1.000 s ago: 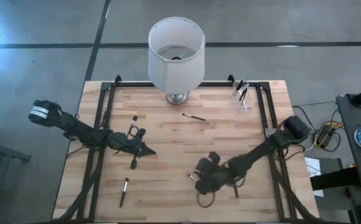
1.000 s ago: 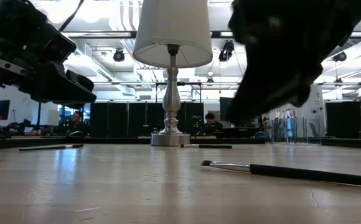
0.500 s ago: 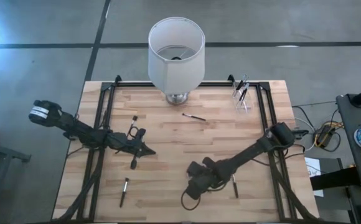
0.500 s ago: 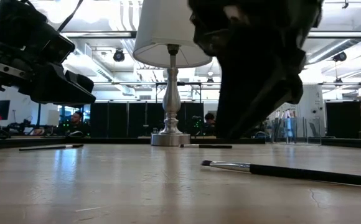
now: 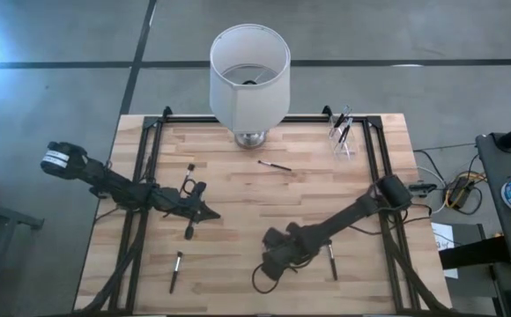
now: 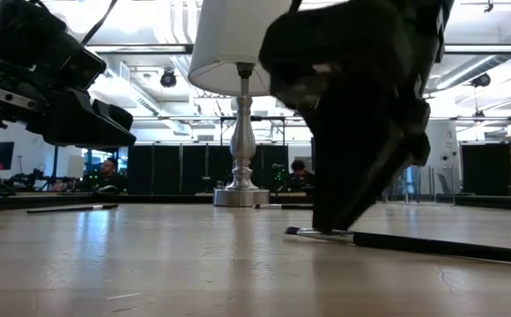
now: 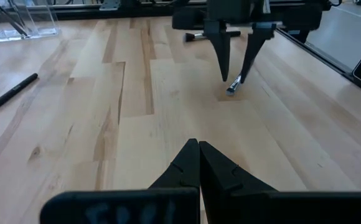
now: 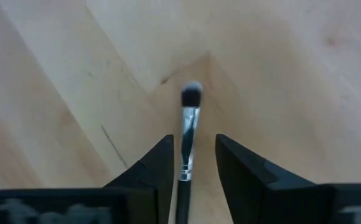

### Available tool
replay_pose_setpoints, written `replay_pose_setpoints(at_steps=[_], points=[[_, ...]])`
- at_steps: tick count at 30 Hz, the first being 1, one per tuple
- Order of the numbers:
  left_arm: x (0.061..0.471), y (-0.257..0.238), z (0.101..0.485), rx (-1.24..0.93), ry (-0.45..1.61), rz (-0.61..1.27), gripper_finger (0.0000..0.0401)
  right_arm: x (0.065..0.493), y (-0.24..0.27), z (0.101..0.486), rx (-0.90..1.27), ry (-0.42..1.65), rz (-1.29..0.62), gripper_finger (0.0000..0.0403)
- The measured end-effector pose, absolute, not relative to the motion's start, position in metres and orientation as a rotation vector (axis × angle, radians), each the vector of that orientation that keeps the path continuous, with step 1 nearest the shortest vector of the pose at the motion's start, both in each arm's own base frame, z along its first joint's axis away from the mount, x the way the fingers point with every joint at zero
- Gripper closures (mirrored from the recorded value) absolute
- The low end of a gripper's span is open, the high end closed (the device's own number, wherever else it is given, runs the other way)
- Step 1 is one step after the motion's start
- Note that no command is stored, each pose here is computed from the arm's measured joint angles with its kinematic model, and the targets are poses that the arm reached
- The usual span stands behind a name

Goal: Put items in baskets/containers
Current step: Put the eyeshadow brush into the transparent organizer

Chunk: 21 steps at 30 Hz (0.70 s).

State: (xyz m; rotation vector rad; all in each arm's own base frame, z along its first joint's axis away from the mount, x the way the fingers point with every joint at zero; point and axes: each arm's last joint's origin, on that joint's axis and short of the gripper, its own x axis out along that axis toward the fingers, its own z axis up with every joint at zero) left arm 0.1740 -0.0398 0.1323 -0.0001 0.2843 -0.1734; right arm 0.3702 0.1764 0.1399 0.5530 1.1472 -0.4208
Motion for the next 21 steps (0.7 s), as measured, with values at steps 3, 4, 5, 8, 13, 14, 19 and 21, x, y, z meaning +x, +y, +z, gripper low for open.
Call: replay_pose_setpoints(at_steps=[3,4,5,8,13,14,19,21], points=[[0.174,-0.040,0.132,0.000,0.284,-0.173,0.0401,0.373,0.177,0.136,0.550,1.164,-0.408,0.0297],[0.174,-0.040,0.132,0.000,0.284,-0.174,0.0401,0.374,0.178,0.135,0.550,1.166,-0.406,0.0299],[0.174,-0.040,0.132,0.000,0.284,-0.173,0.0401,0.374,0.177,0.135,0.549,1.172,-0.403,0.0301],[0.174,-0.040,0.132,0.000,0.286,-0.174,0.0401,0.374,0.176,0.133,0.539,1.181,-0.407,0.0316],[0.174,-0.040,0.132,-0.008,0.285,-0.172,0.0401,0.364,0.168,0.131,0.448,1.255,-0.501,0.0364],[0.174,-0.040,0.132,-0.011,0.285,-0.172,0.0401,0.361,0.166,0.131,0.435,1.274,-0.515,0.0374],[0.174,-0.040,0.132,-0.020,0.286,-0.171,0.0401,0.356,0.163,0.134,0.347,1.313,-0.498,0.0385],[0.174,-0.040,0.132,-0.028,0.286,-0.170,0.0401,0.354,0.161,0.138,0.307,1.305,-0.488,0.0386]])
